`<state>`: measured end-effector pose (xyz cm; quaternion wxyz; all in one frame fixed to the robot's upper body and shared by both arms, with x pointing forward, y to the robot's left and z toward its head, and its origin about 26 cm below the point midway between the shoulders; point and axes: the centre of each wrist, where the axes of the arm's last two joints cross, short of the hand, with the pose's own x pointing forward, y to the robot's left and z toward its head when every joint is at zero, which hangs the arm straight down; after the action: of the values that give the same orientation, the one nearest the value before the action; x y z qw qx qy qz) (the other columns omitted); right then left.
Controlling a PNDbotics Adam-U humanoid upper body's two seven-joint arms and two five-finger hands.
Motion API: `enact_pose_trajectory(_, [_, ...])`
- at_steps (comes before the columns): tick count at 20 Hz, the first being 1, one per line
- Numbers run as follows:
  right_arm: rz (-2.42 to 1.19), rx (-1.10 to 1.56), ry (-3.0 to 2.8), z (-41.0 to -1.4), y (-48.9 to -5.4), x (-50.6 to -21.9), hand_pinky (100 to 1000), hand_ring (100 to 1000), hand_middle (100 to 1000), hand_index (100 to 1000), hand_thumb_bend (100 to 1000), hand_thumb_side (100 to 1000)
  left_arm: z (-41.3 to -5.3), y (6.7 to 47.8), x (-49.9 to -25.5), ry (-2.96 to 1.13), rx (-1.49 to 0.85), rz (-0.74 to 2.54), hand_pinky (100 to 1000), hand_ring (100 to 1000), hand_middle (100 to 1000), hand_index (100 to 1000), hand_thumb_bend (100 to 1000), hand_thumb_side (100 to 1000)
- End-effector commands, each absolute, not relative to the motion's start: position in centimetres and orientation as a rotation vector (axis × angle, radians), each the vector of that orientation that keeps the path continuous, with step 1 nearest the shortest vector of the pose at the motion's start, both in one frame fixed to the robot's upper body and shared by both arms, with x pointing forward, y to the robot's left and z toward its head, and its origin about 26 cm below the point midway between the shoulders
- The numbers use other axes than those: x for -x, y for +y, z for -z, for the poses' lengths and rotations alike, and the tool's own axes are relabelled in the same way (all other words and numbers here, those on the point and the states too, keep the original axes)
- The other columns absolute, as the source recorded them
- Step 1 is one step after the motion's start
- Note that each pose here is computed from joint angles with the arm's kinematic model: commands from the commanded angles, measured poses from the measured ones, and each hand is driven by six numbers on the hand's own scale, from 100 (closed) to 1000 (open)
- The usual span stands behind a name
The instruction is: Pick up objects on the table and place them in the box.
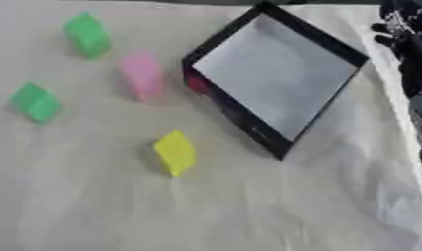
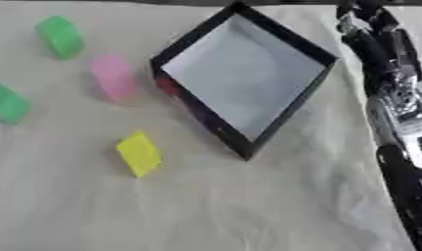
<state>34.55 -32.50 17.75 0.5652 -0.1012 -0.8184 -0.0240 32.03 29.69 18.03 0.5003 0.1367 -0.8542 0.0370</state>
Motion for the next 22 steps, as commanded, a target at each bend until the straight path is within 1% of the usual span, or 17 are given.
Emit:
enact_pose_trajectory(1, [0.048,0.255,-1.946,-18.5,-32.9,-34.4,861,787,825,887,263,463,-18.9,30.0,-31.9,-2.092,-0.347,-0.068,958,830,808,854,256,733])
enact_pose_trajectory(11, [0.058,0.262,-1.944,-18.3,-33.2,-34.4,865,795,829,887,262,465,-18.9,30.2,-31.8,-2.091,-0.359,-0.068,958,830,809,852,256,732])
enact_pose_trajectory(15, [0.058,0.268,-1.943,-18.3,-33.3,-34.3,864,793,828,887,260,465,-19.4,30.6,-31.8,-2.093,-0.402,-0.024,955,830,810,851,254,722])
enact_pose_trajectory(18, [0.054,0.272,-1.938,-18.2,-33.4,-34.3,863,791,826,886,259,466,-20.8,31.0,-31.5,-2.111,-0.496,0.126,946,830,812,860,251,701])
enact_pose_trajectory(22, [0.045,0.282,-1.933,-18.2,-33.6,-34.2,862,789,825,886,257,466,-23.2,32.4,-31.2,-2.057,-0.668,0.557,922,829,820,870,267,676])
